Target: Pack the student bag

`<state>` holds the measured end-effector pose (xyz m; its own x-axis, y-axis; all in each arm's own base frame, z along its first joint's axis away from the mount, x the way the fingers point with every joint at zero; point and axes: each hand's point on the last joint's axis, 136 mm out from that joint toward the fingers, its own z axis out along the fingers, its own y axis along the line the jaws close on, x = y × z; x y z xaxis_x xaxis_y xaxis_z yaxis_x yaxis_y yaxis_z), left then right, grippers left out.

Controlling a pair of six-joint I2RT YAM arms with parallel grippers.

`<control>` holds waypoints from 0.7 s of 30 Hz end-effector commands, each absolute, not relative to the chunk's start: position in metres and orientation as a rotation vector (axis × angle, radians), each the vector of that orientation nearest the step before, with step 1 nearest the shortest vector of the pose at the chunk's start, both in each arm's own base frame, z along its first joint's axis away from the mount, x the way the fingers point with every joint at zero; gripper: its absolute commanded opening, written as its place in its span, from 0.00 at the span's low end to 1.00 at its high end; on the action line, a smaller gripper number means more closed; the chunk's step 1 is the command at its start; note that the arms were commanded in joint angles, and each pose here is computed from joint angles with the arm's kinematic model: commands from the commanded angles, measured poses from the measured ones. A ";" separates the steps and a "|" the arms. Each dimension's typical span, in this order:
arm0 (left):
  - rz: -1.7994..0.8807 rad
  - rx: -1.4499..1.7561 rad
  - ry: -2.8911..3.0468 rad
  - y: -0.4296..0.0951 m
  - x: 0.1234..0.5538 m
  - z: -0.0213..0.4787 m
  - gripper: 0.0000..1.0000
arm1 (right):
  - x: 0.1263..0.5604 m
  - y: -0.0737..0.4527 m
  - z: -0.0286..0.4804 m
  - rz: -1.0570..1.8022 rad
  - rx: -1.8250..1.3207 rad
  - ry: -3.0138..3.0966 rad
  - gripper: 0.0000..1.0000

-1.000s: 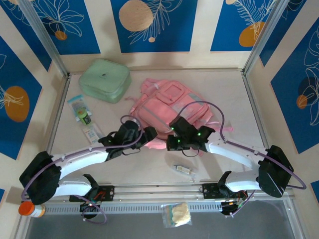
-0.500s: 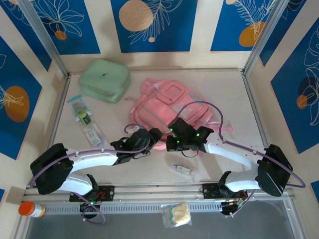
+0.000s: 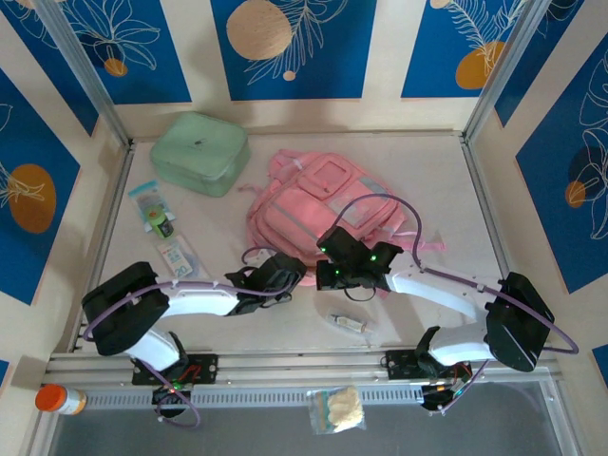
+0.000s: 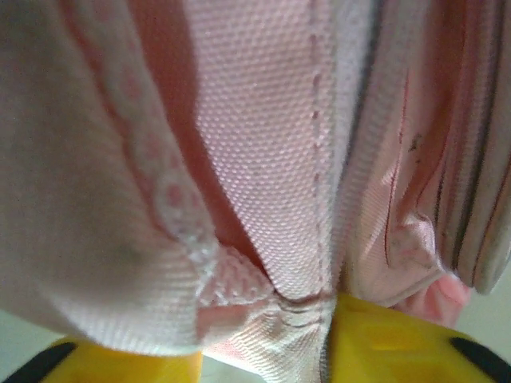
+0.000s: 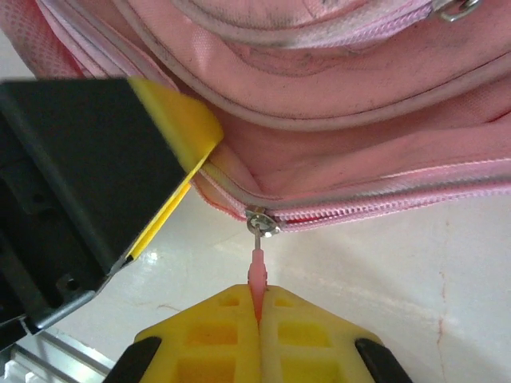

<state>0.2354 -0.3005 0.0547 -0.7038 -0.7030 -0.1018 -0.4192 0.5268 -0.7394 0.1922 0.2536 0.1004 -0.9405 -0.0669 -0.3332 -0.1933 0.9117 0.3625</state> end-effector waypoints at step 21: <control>-0.762 -0.847 2.303 -0.222 0.242 0.072 0.00 | 0.172 0.190 0.084 0.191 -0.106 2.829 0.00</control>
<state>0.2339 -0.2561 0.0760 -0.6960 -0.6866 -0.2100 -0.3675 0.5919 -0.7173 0.1874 0.2334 0.0974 -0.9320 -0.0665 -0.3562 -0.1678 0.9505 0.2615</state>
